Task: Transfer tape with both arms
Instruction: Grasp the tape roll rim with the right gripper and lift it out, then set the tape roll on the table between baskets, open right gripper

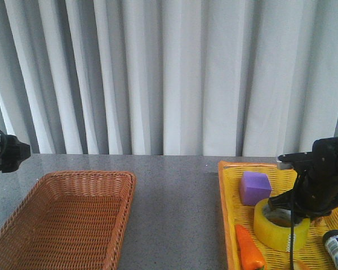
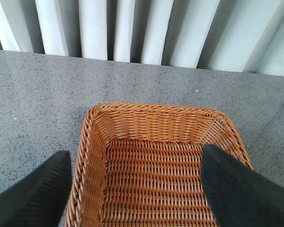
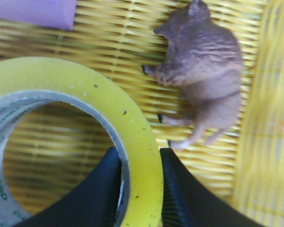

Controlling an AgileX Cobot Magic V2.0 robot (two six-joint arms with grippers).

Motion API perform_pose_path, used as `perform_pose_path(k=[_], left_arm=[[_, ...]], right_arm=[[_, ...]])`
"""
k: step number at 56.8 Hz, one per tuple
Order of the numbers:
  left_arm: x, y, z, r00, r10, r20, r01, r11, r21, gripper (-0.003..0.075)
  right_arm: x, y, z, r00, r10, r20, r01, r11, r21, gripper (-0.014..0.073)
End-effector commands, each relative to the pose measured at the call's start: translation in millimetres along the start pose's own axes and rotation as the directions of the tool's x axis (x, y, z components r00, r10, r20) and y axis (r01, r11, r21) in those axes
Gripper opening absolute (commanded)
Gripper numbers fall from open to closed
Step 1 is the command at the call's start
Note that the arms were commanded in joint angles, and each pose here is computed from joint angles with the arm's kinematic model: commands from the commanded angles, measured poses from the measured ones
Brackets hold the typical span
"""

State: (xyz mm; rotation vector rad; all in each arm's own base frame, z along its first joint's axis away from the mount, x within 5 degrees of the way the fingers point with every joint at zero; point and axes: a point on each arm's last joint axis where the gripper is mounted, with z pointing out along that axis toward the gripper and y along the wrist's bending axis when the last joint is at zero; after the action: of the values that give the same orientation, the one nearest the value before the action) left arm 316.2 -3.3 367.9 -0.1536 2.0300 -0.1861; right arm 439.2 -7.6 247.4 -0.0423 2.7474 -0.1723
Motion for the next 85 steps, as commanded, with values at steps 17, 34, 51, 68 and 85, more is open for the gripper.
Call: perform_pose_path(k=[17,34,51,68,85], left_arm=[[-21.9,-6.0,-17.0,0.99,-0.015,0.137,0.012,1.0,0.024,0.0552],[-22.9,-6.7,-21.9,0.99,-0.009,0.14,0.005,1.0,0.025,0.0552],[-21.7,-6.7,-21.7,0.992,-0.008,0.128,0.005,1.0,0.025,0.0552],[-21.7,-6.7,-21.7,0.992,-0.008,0.128,0.005,1.0,0.025,0.0552],[-21.3,-6.7,-21.6,0.992,-0.008,0.124,0.005,1.0,0.025,0.0552]], right_arm=[[-30.7,18.6,-160.9,0.907,-0.018,0.421,0.141,0.954,-0.263,-0.0007],[-25.0,125.6,-165.4,0.837,-0.271,0.475,0.415,0.88,-0.23,-0.0006],[-21.7,185.1,-108.9,0.834,-0.382,0.398,0.495,0.837,-0.234,-0.0006],[-21.8,192.0,-64.8,0.849,-0.43,0.308,0.5,0.842,-0.202,-0.0001],[-21.0,197.4,-47.1,0.861,-0.423,0.281,0.486,0.848,-0.212,0.0072]])
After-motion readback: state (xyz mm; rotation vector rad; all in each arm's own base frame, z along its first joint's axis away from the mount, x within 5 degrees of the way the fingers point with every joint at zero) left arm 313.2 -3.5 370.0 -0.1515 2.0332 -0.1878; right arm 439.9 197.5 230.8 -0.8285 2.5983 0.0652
